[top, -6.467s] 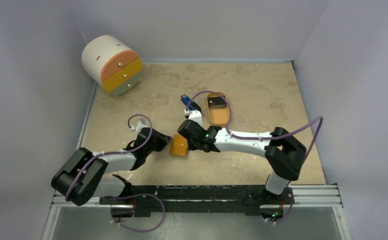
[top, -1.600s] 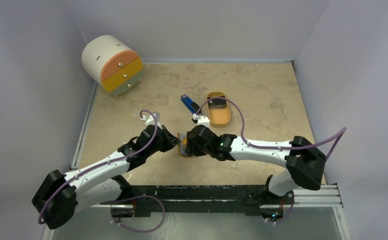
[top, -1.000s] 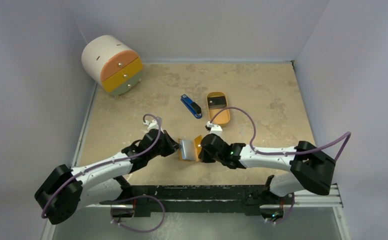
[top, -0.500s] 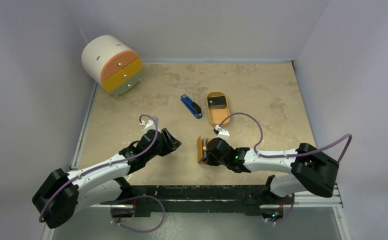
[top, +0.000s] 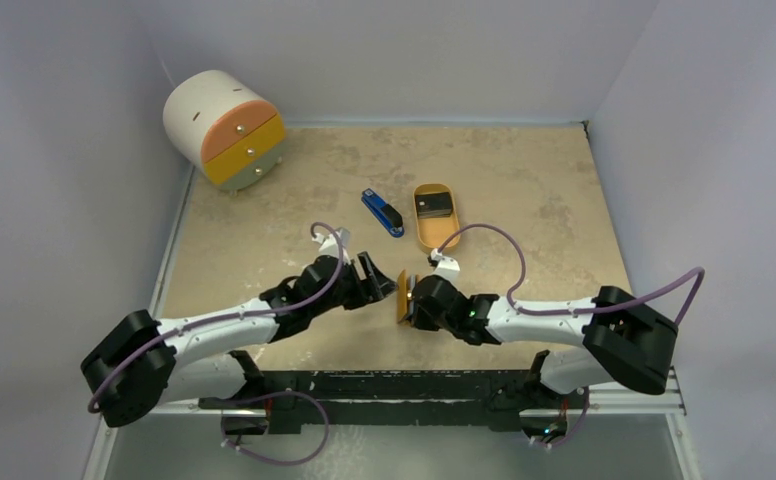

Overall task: Put the credit cards into the card holder
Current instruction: Open the card holder at the center of the board.

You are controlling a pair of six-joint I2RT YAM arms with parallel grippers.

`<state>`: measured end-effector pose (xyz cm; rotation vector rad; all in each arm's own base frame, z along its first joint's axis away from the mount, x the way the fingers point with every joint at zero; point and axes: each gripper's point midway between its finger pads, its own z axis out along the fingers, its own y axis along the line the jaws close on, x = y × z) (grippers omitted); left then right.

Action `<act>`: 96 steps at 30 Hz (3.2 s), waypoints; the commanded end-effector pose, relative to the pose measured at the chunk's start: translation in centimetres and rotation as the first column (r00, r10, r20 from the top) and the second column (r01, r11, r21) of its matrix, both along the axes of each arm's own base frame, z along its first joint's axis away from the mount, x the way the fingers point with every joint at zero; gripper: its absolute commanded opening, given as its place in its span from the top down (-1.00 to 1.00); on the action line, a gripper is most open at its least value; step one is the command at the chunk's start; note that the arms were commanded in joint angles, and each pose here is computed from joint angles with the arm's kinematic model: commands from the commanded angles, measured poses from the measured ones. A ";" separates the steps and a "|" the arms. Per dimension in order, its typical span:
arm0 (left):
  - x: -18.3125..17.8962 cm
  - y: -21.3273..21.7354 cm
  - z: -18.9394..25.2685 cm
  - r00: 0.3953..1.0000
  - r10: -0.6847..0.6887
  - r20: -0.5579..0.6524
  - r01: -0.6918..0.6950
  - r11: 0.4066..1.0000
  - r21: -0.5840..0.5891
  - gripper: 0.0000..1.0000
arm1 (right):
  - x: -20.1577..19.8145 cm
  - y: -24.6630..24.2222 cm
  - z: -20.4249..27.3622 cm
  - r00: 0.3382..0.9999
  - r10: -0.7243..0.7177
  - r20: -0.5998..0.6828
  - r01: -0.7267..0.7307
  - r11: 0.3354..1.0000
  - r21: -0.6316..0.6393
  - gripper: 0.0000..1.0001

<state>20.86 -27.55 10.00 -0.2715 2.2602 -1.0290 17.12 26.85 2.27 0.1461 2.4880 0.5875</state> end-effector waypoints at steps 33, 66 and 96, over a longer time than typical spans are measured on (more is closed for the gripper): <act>2.6 -0.1 -4.7 0.998 0.051 0.035 -0.059 0.953 0.297 1.00 | 0.2 -1.3 1.4 0.998 -0.023 0.053 0.023 1.000 0.005 1.00; 1.7 0.3 -0.8 0.998 0.029 0.056 -0.043 0.964 0.262 1.00 | -1.9 -4.2 9.7 0.981 0.040 0.190 -0.072 0.983 0.169 -0.23; 0.8 -1.4 1.6 0.995 0.084 0.061 -0.092 0.983 0.158 1.00 | 0.2 3.3 10.0 0.989 0.089 0.119 -0.113 0.969 0.218 0.00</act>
